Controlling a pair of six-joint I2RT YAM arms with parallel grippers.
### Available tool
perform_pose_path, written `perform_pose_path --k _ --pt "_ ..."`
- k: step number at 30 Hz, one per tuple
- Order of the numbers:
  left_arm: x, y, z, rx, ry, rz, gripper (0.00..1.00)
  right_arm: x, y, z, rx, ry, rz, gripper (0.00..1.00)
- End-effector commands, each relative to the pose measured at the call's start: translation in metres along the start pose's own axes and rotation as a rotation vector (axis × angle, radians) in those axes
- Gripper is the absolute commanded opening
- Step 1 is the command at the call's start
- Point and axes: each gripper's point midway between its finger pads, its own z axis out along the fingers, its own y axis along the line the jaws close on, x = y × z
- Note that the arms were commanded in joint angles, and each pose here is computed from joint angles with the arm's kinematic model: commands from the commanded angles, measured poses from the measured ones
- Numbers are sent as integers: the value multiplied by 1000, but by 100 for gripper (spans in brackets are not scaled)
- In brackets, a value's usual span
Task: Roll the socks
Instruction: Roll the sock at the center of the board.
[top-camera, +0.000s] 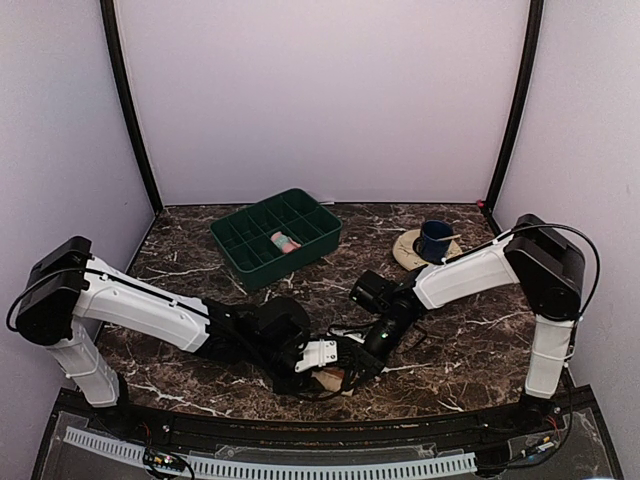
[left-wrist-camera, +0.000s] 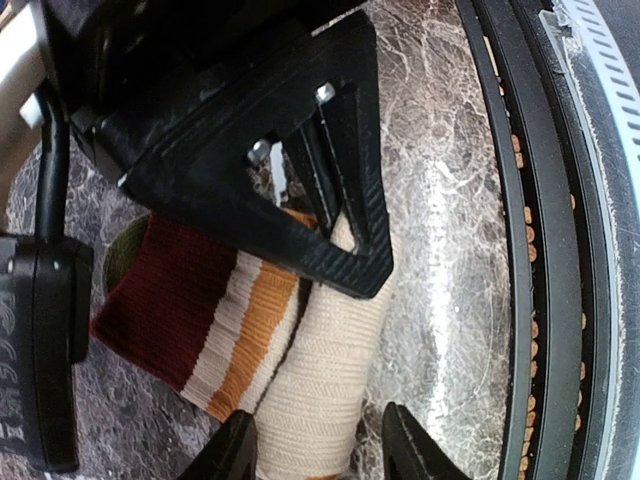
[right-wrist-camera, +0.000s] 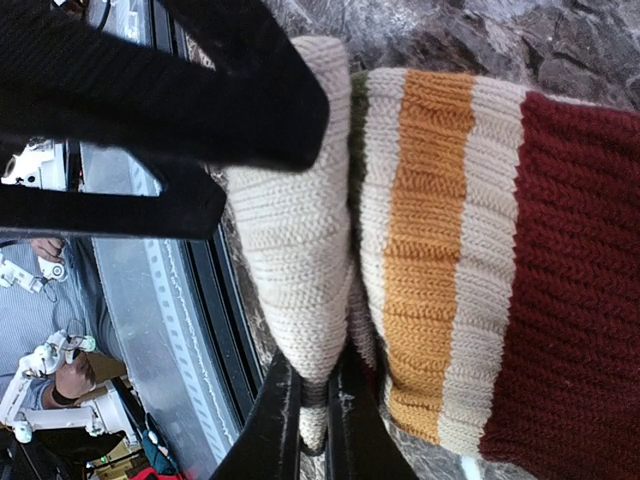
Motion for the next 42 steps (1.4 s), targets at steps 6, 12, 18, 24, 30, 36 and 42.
perform_pose_path --k 6,12,18,24,30,36,42 --pt "-6 -9 8 43 0 55 43 14 -10 5 -3 42 51 0" --pt "0 -13 15 59 19 55 40 15 -10 5 -11 43 57 0" --pt "3 -14 19 64 32 58 29 17 -10 5 -13 45 62 0" --pt "4 -20 24 107 48 56 15 18 -11 4 -10 45 70 0" --pt "8 -30 27 176 82 37 9 20 -17 2 20 33 91 12" --pt "16 -41 29 258 138 1 7 18 -19 -6 43 -28 110 23" --pt "20 -44 27 327 164 -61 7 14 -27 -20 72 -104 148 26"
